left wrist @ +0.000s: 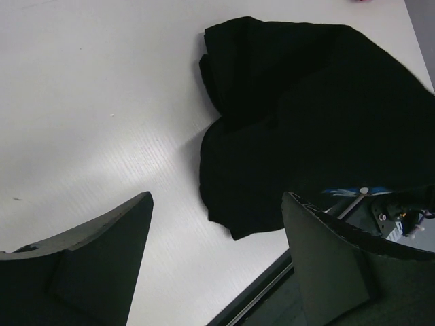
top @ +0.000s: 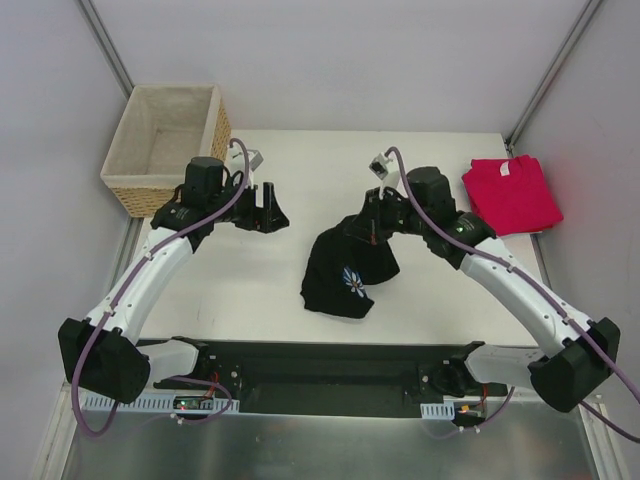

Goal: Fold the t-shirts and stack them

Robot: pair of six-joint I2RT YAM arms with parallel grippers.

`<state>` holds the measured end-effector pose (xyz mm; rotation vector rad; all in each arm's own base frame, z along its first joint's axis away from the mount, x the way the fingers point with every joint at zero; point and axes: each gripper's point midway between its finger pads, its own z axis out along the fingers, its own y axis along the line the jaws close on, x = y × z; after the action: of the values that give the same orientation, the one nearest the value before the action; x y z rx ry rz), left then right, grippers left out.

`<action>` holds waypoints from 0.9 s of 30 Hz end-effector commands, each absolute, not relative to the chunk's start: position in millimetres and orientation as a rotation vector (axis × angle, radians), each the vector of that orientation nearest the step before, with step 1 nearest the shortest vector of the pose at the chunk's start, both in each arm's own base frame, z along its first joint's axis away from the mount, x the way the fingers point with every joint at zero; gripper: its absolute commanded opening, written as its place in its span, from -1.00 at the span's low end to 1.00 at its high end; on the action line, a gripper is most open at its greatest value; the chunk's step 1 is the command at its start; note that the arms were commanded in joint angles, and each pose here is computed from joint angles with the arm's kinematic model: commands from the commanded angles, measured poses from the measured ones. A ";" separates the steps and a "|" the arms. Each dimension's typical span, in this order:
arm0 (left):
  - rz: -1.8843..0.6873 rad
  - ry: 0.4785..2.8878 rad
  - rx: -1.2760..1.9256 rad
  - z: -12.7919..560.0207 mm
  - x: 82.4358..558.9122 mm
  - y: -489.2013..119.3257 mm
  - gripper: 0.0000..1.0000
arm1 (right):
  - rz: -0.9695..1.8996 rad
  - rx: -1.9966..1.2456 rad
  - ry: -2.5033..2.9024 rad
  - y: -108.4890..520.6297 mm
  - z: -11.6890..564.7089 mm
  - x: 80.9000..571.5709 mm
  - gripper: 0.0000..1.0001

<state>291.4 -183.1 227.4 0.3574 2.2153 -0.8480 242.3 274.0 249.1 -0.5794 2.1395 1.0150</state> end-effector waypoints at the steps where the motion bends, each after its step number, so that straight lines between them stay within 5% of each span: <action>1: -0.890 2.196 0.391 234.5 284.6 -194.3 0.52 | 1.064 -0.608 1.706 284.9 375.9 241.7 -0.99; 7: -0.885 2.212 0.427 231.8 288.2 -208.9 0.53 | 1.238 -0.746 1.705 322.3 371.3 205.7 -0.99; 14: -0.871 2.219 0.480 229.8 287.1 -225.5 0.52 | 0.611 -0.341 2.028 252.8 300.9 269.0 -0.99; 21: -0.859 2.237 0.491 223.2 286.8 -230.5 0.54 | 0.022 -0.209 2.240 165.0 254.3 272.4 -0.97; 27: -0.819 2.291 0.454 209.3 279.6 -224.6 0.56 | -0.265 -0.063 2.225 116.8 247.1 270.8 0.21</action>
<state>280.2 -226.0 203.5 0.4883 2.2936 -0.8469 273.0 173.7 236.5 -0.2216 2.2778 0.0428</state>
